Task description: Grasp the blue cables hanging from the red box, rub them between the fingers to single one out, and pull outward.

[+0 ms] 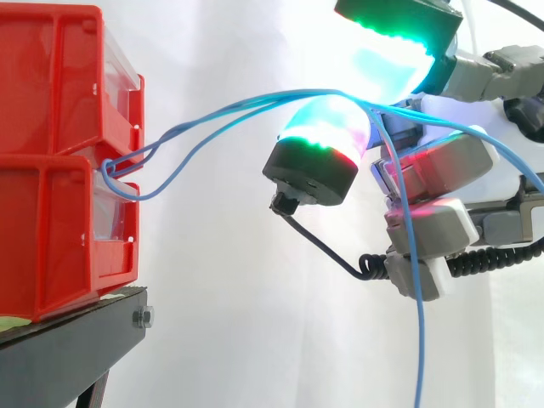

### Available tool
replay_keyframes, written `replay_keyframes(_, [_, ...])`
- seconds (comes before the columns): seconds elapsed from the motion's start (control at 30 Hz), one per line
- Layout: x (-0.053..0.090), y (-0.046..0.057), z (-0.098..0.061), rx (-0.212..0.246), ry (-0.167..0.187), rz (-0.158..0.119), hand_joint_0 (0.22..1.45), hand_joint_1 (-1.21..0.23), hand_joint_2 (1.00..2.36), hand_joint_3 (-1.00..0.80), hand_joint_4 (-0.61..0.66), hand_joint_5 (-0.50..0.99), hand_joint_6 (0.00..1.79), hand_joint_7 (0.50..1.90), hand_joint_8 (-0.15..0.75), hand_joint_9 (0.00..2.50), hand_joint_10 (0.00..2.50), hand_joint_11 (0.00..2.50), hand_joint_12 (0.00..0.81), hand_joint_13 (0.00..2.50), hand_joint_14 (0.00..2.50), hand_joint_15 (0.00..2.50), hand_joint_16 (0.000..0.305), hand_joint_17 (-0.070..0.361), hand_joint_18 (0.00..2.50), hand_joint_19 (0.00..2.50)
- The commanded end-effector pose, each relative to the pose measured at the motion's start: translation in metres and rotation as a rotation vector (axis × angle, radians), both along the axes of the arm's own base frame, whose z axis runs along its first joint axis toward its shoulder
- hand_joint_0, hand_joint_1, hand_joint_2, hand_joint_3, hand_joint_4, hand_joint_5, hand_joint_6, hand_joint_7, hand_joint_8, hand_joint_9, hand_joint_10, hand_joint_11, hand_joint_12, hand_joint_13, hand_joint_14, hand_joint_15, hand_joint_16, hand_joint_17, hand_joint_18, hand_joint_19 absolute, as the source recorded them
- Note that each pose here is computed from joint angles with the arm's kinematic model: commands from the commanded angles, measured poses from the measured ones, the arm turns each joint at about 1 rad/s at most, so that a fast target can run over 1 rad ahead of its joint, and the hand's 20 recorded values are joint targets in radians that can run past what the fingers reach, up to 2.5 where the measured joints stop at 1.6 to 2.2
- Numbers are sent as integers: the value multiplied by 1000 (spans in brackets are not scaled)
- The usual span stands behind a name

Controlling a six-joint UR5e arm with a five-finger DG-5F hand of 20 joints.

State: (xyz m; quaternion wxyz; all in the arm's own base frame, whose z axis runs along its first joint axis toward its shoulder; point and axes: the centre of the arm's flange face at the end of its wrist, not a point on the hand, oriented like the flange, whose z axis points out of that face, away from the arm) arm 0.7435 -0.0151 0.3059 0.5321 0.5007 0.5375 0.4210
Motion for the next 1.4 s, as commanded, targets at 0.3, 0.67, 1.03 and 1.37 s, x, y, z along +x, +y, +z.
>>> replay_keyframes(0.3, [-2,1,2,5,4,-1,837,-1000,1015,-277,19,-112,959,1110,391,1273,17,843,404,1263,22,724,49,110,1049,691])
replay_keyframes(0.67, [-3,1,4,7,9,1,627,-1011,1000,-500,137,-105,944,941,390,1264,22,833,392,1246,24,721,49,110,1076,643])
replay_keyframes(1.03, [-3,1,4,7,9,1,483,-704,1000,-500,118,-50,888,1064,421,1415,19,752,419,1351,20,707,56,126,1163,656])
replay_keyframes(1.37, [-3,1,4,7,7,-1,610,-805,1012,-319,118,-44,886,1180,417,1466,20,787,400,1362,20,732,52,117,1158,682])
